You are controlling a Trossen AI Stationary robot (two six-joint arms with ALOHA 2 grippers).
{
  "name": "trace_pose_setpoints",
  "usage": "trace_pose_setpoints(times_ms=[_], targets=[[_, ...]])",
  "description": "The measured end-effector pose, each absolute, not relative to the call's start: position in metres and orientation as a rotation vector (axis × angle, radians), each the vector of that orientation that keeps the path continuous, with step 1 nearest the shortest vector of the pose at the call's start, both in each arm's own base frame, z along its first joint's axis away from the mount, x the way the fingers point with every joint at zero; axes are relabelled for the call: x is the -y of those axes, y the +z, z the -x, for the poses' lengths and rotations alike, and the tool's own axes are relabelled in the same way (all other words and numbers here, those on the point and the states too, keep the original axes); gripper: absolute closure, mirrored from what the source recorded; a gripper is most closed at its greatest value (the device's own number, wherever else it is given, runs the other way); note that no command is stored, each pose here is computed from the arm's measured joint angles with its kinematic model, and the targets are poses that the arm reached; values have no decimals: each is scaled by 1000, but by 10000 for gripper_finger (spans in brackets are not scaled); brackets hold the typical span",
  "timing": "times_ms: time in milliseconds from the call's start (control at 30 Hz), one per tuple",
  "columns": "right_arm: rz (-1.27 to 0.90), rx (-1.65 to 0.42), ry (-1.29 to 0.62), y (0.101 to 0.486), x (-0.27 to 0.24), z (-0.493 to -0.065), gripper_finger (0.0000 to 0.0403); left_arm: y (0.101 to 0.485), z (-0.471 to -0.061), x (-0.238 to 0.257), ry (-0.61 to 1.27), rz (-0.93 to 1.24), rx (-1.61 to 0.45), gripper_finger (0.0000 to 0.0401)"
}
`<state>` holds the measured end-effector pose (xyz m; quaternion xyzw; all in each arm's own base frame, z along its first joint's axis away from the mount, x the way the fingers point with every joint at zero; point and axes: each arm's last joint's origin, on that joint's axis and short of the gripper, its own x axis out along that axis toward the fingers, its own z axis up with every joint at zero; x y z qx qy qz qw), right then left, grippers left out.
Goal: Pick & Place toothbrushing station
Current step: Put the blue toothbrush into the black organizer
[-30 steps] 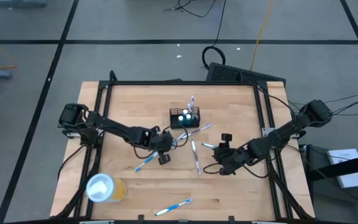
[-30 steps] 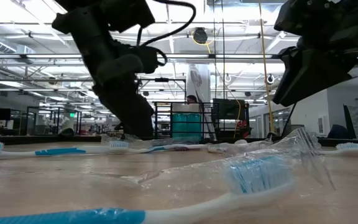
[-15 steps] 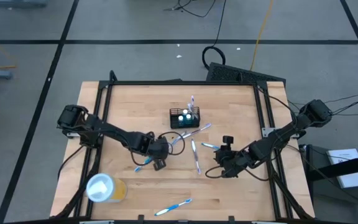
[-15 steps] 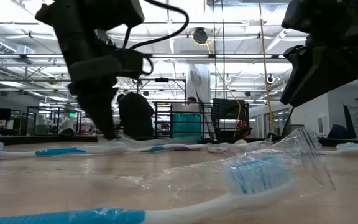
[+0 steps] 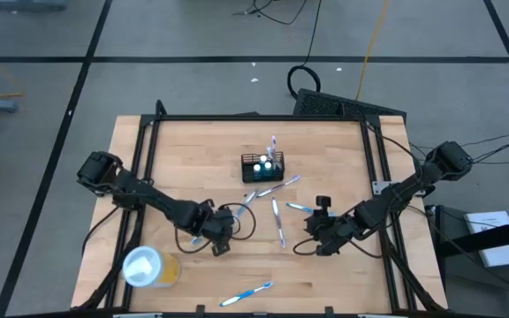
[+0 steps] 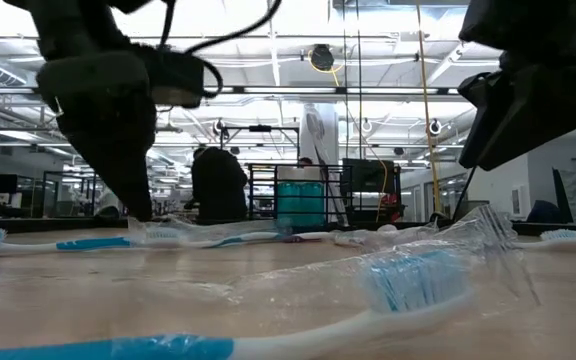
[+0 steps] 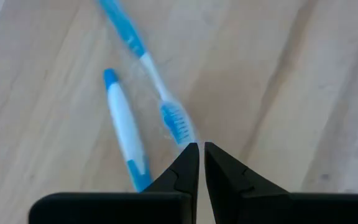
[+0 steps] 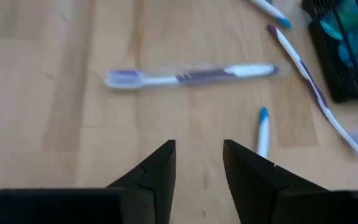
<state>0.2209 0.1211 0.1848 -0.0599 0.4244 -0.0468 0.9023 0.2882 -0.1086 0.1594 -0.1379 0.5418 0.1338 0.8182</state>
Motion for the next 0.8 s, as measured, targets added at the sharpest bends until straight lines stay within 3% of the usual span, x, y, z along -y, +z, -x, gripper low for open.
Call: trace_pose_setpoints(times_ms=[300, 567, 800], targets=[[100, -830, -51, 188, -126, -225, 275, 171, -307, 88, 329, 222, -961, 368], [79, -809, -60, 190, -123, -228, 275, 165, -307, 27, 447, 274, -1105, 368], [73, -808, -52, 190, -126, -227, 275, 161, -307, 36, 332, 339, -1161, 368]])
